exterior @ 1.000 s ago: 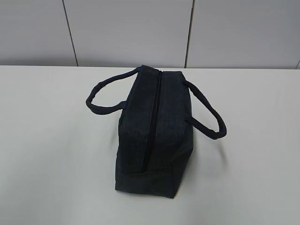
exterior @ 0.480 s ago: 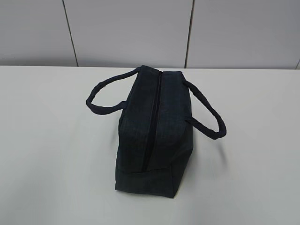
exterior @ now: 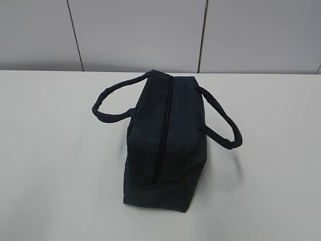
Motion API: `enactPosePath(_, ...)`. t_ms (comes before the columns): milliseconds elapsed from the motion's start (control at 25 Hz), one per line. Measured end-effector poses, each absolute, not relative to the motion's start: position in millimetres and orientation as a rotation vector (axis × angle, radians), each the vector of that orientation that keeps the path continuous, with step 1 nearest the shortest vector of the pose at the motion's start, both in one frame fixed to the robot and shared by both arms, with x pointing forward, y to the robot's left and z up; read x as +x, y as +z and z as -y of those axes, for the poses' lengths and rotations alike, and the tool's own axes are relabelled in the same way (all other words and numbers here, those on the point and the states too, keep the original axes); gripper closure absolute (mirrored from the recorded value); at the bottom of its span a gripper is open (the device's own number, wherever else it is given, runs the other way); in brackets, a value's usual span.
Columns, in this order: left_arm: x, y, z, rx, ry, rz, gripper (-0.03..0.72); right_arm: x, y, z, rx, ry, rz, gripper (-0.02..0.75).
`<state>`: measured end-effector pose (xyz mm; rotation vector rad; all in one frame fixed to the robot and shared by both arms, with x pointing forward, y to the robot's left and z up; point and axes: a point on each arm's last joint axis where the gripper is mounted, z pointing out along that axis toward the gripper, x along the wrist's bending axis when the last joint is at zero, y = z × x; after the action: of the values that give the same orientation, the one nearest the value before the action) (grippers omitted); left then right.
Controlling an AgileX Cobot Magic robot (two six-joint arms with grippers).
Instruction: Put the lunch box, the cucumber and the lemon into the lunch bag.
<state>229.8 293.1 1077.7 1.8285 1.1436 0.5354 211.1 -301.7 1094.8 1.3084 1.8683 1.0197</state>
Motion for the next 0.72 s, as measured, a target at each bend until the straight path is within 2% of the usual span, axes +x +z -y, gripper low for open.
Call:
enactPosePath(360,232,1052,-292,1.829,0.537,-1.150,0.432,220,1052,300,1.331,0.997,-1.895,0.409)
enactPosePath(720,232,1051,-296,1.826,0.588,-1.149,0.440,226,1042,298,1.335,0.994,-1.906,0.409)
